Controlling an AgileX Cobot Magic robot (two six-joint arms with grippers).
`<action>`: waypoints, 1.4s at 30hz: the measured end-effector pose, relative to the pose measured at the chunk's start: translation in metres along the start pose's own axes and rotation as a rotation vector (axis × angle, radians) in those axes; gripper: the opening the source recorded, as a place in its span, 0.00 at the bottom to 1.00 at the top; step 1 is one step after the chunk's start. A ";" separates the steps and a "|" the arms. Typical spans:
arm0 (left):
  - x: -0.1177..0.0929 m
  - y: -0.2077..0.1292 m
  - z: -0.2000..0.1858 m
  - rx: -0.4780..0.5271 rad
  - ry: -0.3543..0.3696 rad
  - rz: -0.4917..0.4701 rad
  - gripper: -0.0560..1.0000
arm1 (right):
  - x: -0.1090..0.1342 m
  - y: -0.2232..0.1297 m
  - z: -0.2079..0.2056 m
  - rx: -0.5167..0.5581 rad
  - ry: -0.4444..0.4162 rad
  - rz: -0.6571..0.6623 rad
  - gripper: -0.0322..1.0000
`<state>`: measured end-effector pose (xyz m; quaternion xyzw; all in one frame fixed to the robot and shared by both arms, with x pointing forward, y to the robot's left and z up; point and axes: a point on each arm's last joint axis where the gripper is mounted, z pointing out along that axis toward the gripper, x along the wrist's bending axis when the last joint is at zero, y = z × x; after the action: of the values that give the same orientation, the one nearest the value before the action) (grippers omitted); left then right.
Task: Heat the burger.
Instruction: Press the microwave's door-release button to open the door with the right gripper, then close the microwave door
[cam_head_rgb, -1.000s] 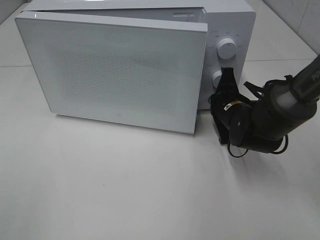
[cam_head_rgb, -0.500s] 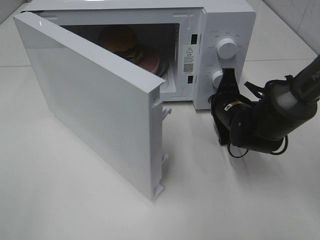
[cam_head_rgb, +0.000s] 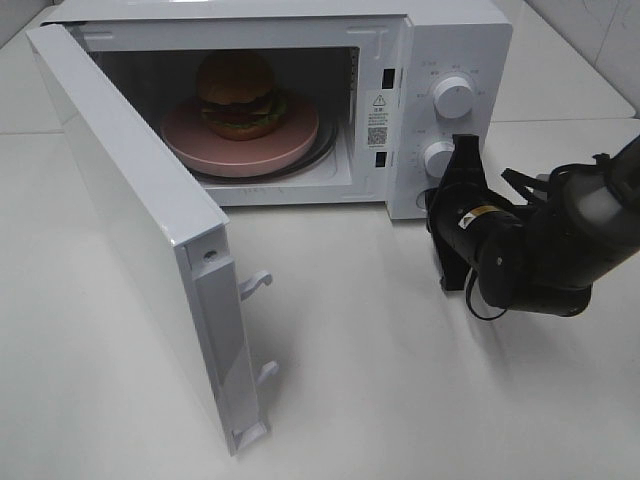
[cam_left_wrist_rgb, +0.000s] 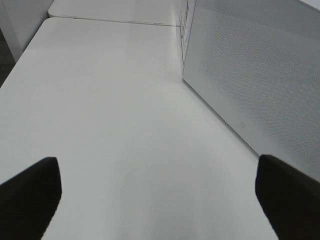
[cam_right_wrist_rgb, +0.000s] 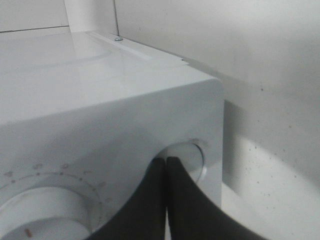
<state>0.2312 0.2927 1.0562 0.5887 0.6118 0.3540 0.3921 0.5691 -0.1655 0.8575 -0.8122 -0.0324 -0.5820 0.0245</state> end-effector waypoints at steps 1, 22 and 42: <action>0.000 0.000 0.000 0.000 0.000 0.000 0.97 | 0.000 0.000 0.000 0.000 0.000 0.000 0.03; 0.000 0.000 0.000 0.000 0.000 0.000 0.97 | 0.030 0.003 -0.062 0.188 -0.160 -0.262 0.03; 0.000 0.000 0.000 0.000 0.000 0.000 0.97 | 0.083 0.007 -0.128 0.467 -0.171 -1.087 0.05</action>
<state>0.2312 0.2927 1.0562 0.5887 0.6118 0.3540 0.3921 0.4749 -0.1801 0.9770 -0.6963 -0.5723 -0.4210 -0.1018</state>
